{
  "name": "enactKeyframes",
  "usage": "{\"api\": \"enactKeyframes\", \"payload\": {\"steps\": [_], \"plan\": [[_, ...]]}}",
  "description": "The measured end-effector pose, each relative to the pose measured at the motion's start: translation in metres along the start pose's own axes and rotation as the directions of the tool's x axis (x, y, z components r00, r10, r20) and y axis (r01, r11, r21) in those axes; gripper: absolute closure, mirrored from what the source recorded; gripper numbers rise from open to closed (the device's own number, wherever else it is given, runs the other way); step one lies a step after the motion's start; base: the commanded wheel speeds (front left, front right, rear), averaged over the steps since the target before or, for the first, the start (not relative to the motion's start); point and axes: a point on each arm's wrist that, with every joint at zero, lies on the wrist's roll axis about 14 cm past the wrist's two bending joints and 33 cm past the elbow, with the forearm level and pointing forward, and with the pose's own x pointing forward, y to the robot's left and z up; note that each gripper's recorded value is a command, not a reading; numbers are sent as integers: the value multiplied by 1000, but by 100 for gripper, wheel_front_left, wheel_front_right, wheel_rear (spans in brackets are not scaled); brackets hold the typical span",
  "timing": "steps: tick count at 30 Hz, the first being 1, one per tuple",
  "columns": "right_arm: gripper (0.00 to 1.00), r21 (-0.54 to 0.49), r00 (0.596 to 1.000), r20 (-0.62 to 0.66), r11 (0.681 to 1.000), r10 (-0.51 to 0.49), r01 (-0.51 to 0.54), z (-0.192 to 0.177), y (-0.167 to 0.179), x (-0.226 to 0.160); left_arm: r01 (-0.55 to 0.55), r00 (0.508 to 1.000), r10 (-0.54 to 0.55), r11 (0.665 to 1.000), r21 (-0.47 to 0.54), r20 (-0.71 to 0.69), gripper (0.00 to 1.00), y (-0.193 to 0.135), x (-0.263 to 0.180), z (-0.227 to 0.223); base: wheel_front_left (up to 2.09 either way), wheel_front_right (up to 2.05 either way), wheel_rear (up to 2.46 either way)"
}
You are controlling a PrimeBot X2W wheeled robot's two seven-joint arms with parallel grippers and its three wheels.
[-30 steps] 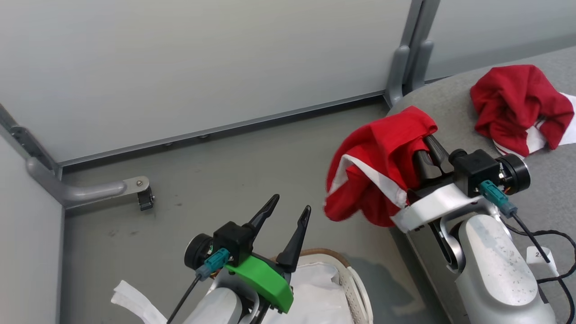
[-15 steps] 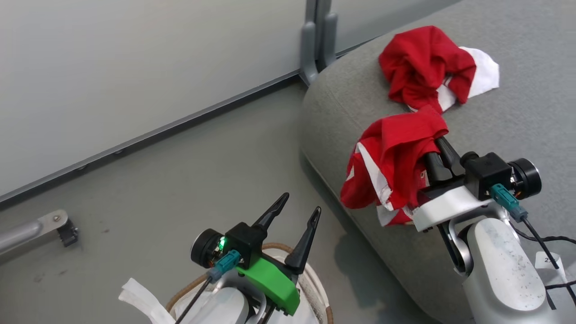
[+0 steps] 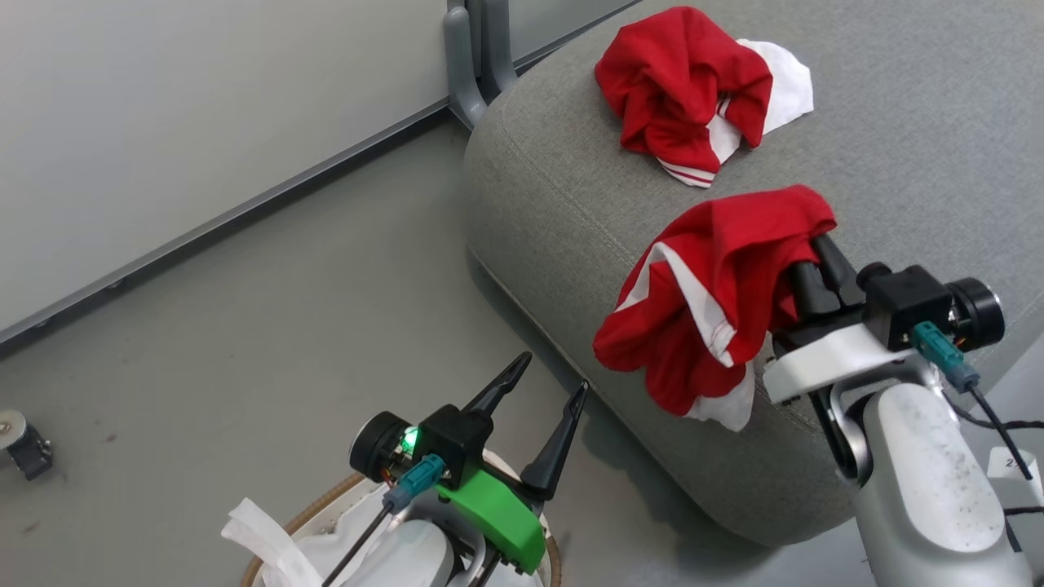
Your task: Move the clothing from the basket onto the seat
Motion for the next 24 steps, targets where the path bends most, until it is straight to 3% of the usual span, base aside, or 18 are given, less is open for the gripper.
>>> {"api": "enactKeyframes", "payload": {"steps": [9, 16, 24], "plan": [[100, -115, 986, 164, 992, -31, 51, 53, -23, 60, -45, 999, 45, 999, -13, 10, 0, 29, -3, -3, 0, 0, 0], [100, -240, 963, 263, 964, -51, 117, 93, -58, 117, -72, 997, 73, 997, -8, 22, 0, 56, -4, -5, 0, 0, 0], [100, -304, 959, 247, 928, -139, 213, 84, -101, 166, -109, 994, 109, 994, -1, 27, 0, 92, -7, -14, 0, 0, 0]]}}
